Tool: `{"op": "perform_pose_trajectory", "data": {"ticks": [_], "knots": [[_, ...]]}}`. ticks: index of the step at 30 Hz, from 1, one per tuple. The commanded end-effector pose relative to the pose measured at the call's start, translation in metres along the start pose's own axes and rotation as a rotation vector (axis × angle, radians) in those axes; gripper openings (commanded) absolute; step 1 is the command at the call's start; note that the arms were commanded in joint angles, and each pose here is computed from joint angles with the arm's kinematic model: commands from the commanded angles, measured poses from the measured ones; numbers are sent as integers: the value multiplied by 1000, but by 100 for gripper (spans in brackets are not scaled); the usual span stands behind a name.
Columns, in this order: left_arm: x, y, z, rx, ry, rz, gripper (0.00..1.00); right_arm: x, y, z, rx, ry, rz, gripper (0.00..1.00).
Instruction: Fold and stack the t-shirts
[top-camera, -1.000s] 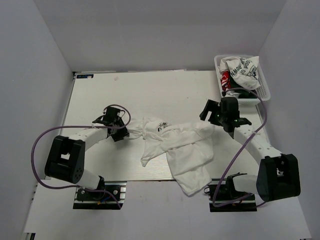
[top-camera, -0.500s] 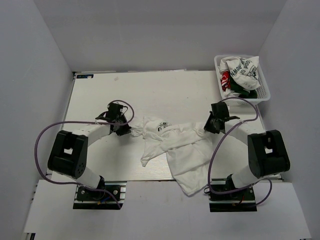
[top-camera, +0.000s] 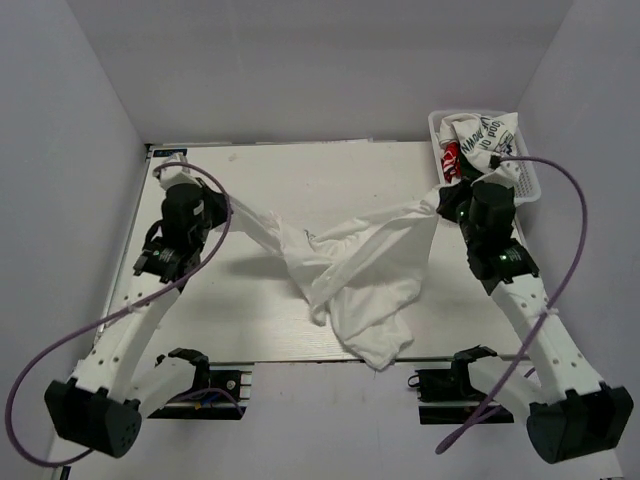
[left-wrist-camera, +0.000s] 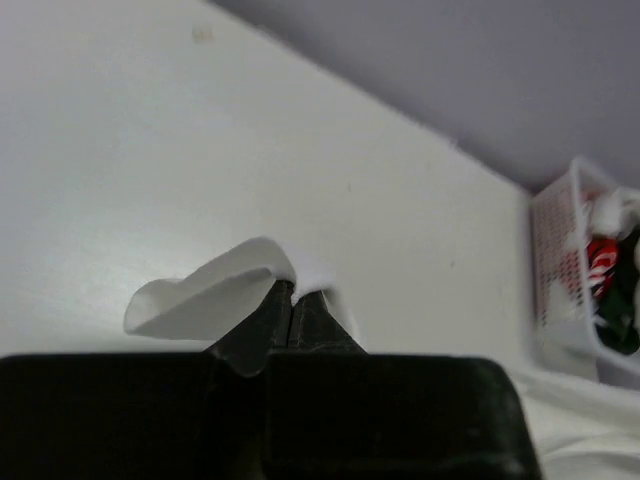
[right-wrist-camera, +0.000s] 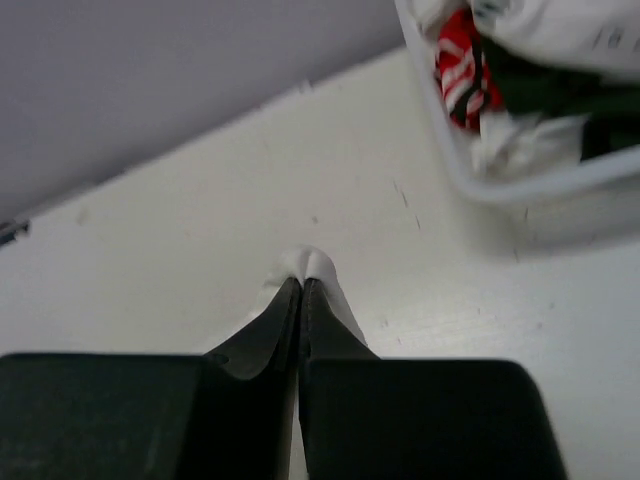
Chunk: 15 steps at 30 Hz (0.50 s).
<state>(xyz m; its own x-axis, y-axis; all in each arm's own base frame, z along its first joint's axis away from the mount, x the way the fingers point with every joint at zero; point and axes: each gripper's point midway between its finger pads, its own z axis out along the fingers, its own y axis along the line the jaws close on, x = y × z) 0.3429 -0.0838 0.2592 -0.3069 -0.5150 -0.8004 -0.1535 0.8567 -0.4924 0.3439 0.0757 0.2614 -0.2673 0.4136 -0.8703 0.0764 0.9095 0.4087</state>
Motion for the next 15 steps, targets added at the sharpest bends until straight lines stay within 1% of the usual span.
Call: {"op": "perform_pose_trajectory", "data": {"ticks": [1,2,3,4,5,6,7,8,9,10,11,12,13,14,15], "knots": [[-78,-5,-40,-40,-241,-30,0,-91,20,-32,-28,-251,-25,0],[-90,-9,-49,-28,-276,-31,0,-115,27,-47,-44,-309,-20,0],[-112,-18,-69,10,-335,-30,0,-127,31,-56,-60,-338,-21,0],[-122,-22,-80,28,-362,-33,0,-154,42,-74,-91,-403,-45,0],[-137,-26,-91,42,-408,-42,0,-167,47,-87,-114,-442,-45,0],[-159,-30,-114,58,-479,-63,0,-179,52,-98,-134,-475,-47,0],[-170,-31,-125,62,-512,-68,0,-212,62,-126,-165,-559,-66,0],[-178,-30,-136,59,-540,-68,0,-221,65,-133,-166,-575,-69,0],[-199,-29,-157,52,-606,-88,0,-231,66,-144,-169,-605,-88,0],[-208,-27,-171,48,-638,-79,0,-263,75,-176,-194,-689,-85,0],[-214,-25,-179,36,-657,-78,0,-271,73,-185,-179,-705,-92,0],[-232,-22,-203,23,-718,-107,0,-287,75,-204,-179,-748,-86,0],[-237,-19,-212,8,-732,-105,0,-295,69,-208,-138,-766,-76,0],[-239,-17,-218,-6,-732,-107,0,-316,70,-233,-136,-832,-80,0],[-251,-15,-237,-5,-771,-117,0,-319,68,-237,-122,-836,-81,0]]}}
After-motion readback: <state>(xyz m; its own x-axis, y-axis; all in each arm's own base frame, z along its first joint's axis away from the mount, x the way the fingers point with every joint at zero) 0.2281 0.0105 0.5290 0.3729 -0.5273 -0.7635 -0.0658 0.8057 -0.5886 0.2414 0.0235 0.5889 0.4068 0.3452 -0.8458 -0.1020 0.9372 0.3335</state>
